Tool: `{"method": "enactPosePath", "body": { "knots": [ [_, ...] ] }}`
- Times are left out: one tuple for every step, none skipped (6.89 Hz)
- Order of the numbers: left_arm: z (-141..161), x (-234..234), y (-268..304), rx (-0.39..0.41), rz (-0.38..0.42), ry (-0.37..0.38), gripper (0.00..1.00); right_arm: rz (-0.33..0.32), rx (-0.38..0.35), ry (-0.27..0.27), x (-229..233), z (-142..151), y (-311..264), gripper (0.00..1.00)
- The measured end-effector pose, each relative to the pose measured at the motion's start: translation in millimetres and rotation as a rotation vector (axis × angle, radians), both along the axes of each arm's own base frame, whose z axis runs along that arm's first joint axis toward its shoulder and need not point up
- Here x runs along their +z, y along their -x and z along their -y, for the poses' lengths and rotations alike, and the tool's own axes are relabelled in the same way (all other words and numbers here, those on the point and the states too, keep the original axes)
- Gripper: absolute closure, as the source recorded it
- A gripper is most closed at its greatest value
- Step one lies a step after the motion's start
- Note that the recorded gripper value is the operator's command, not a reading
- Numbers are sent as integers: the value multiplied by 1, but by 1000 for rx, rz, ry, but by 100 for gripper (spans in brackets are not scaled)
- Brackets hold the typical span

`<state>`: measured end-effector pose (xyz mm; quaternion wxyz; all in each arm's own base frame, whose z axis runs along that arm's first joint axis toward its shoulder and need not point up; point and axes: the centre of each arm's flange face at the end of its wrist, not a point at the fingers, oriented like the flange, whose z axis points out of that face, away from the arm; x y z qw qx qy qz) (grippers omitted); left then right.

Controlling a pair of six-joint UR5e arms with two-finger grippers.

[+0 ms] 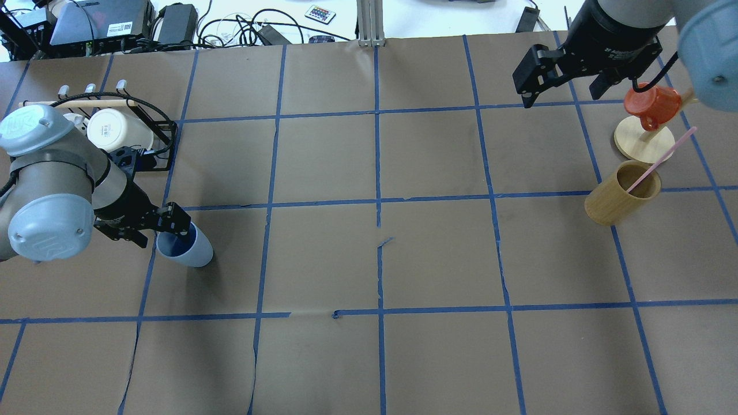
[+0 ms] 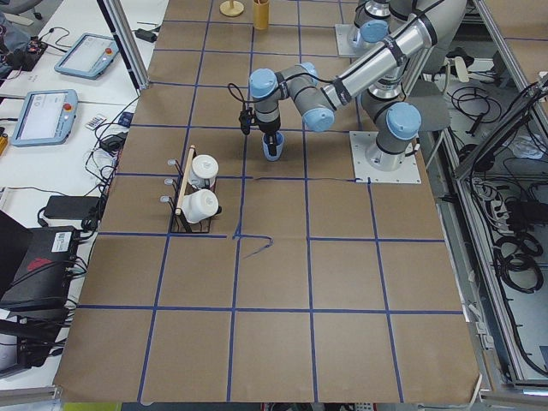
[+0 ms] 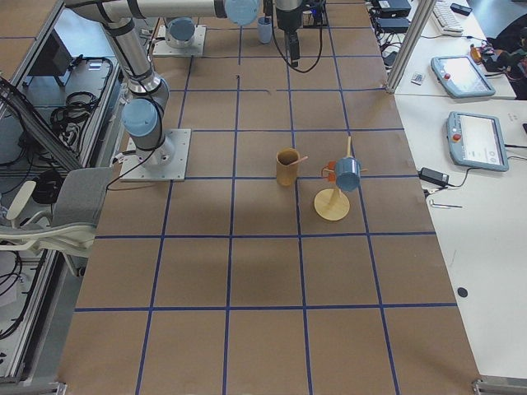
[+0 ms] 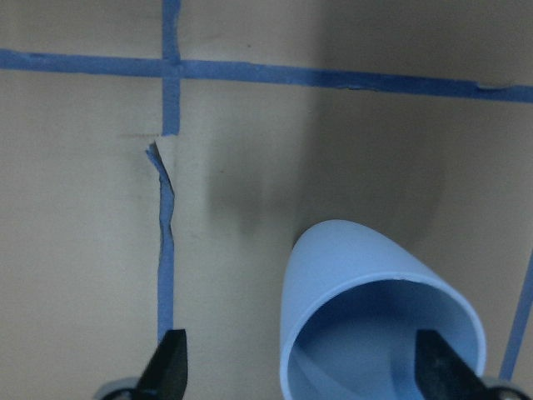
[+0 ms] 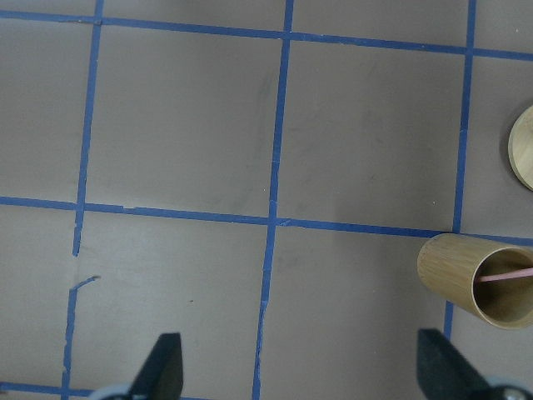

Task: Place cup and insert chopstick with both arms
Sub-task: 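Lower the left gripper onto the light blue cup and grasp its rim, then set the blue cup at table center with left gripper while right gripper nears holder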

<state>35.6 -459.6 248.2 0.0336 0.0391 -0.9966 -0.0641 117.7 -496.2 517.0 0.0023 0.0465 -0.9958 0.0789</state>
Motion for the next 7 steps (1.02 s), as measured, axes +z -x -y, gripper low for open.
{"method": "enactPosePath", "body": {
  "knots": [
    [0,-5,1,0,-7,-5,100,3,-1,-1,0,0,0,0],
    [2,-7,1,-1,-8,0,100,9,-5,-2,-1,0,-1,0],
    [4,-8,2,-4,-8,7,100,13,-8,0,0,0,0,0],
    [4,-6,6,-7,-7,13,100,12,-14,1,1,1,2,0],
    [5,-2,12,-2,-3,22,100,10,-26,3,1,2,9,0],
    [9,7,27,7,8,37,100,8,-57,4,0,6,26,0],
    [16,22,55,20,25,53,100,8,-117,-15,-3,9,54,0]
  ]
}}
